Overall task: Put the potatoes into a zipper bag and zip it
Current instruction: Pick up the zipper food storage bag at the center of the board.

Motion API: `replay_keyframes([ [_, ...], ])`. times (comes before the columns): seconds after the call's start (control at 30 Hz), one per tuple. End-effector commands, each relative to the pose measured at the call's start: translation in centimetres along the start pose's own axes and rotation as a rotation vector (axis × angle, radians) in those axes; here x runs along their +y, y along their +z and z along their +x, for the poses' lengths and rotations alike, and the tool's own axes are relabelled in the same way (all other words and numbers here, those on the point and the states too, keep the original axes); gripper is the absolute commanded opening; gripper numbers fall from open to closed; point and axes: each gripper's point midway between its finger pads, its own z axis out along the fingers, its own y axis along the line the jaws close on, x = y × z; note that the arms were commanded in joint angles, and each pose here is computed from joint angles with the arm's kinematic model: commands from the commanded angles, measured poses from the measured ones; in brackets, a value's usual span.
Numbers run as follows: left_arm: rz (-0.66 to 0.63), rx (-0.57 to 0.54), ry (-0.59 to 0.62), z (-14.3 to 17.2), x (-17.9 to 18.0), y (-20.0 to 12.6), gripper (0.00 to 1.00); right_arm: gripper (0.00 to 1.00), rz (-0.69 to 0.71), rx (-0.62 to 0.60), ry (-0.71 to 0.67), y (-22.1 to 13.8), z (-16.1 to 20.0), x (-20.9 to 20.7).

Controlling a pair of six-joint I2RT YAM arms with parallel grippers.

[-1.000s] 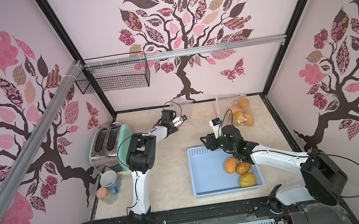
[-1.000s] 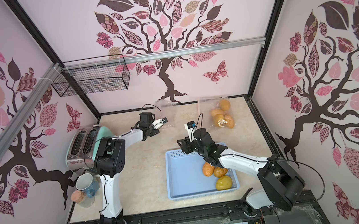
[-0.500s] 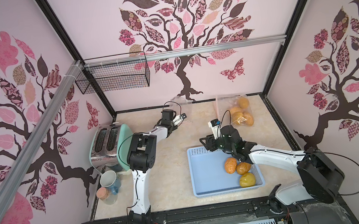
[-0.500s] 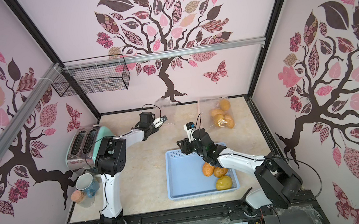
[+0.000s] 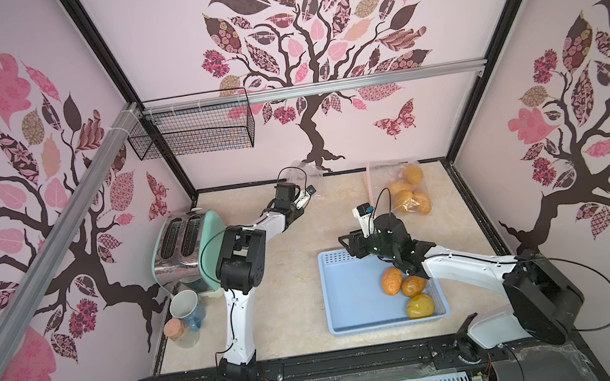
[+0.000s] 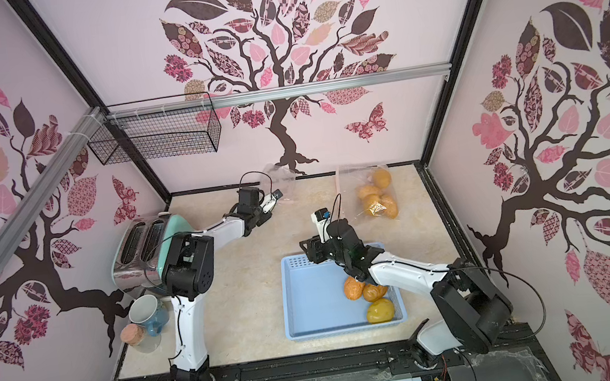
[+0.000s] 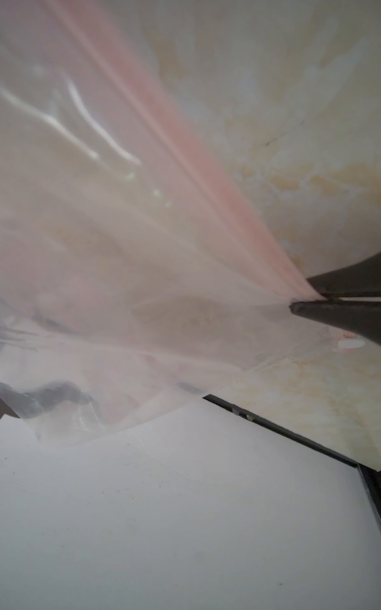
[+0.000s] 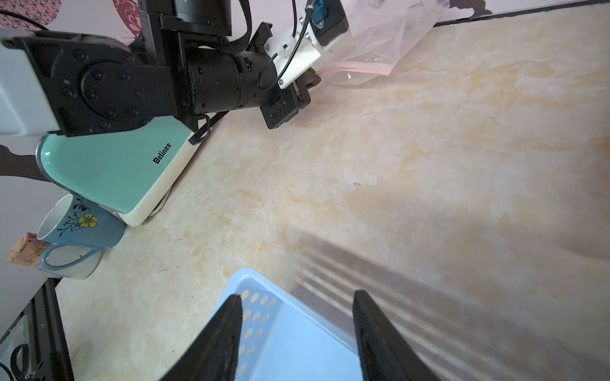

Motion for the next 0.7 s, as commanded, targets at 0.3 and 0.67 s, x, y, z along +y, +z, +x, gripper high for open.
replay_keyframes([
  [0.3,0.019,0.115,-0.521,1.1,3.4,-21.7,0.0,0.57,-0.074,-0.047,-0.006,-1.2,-1.6,1.9],
  [0.67,0.152,0.206,-0.852,8.3,-2.4,-35.6,0.0,0.59,-0.386,-0.069,-0.02,-3.9,-2.9,12.7],
])
